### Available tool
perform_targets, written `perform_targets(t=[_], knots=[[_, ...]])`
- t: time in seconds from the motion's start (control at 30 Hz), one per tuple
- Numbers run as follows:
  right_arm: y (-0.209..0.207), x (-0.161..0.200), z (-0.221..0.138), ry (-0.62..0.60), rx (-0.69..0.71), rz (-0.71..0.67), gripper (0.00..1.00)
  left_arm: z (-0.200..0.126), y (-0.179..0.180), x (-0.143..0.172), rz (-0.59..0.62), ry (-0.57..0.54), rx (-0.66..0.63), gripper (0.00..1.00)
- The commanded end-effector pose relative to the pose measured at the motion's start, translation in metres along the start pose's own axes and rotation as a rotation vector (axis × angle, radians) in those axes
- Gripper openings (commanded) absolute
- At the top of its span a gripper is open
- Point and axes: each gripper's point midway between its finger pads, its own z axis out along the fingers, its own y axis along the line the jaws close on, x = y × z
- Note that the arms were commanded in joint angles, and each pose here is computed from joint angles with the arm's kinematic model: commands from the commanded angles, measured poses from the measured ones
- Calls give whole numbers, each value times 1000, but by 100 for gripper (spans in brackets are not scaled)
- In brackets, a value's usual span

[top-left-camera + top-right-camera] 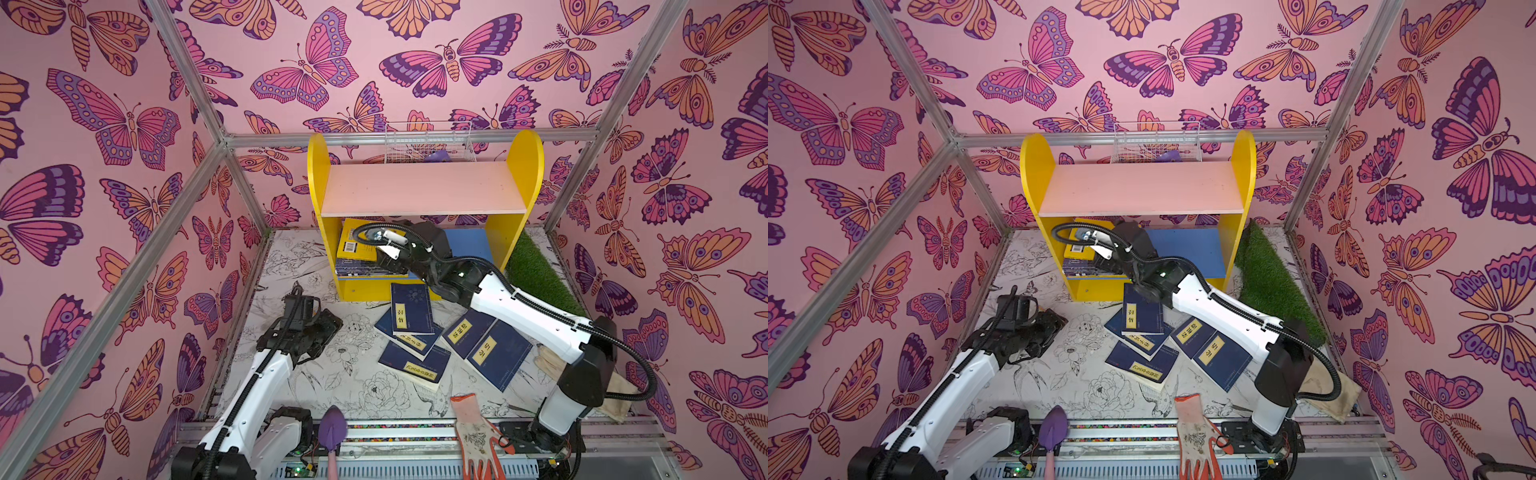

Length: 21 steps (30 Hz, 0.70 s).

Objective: Stacking books/files
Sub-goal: Place the book on the bookshelf.

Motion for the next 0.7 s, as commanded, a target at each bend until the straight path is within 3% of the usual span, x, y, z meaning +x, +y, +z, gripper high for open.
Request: perform_targets(t=[0.0, 0.13, 0.33, 0.53, 0.67], knots=[[-12, 49, 2, 87, -79, 558, 75, -1, -14, -1, 19, 8, 53, 75], [-1, 84, 1, 33, -154, 960, 75, 4, -15, -2, 10, 7, 59, 75], [-2, 102, 15, -15, -220, 1264, 76, 9, -19, -1, 12, 25, 78, 75], [-36, 102, 45, -139, -277, 1487, 76, 9, -19, 2, 10, 32, 86, 74], [-47, 108, 70, -120, -273, 1494, 76, 9, -14, 6, -3, 34, 83, 74]])
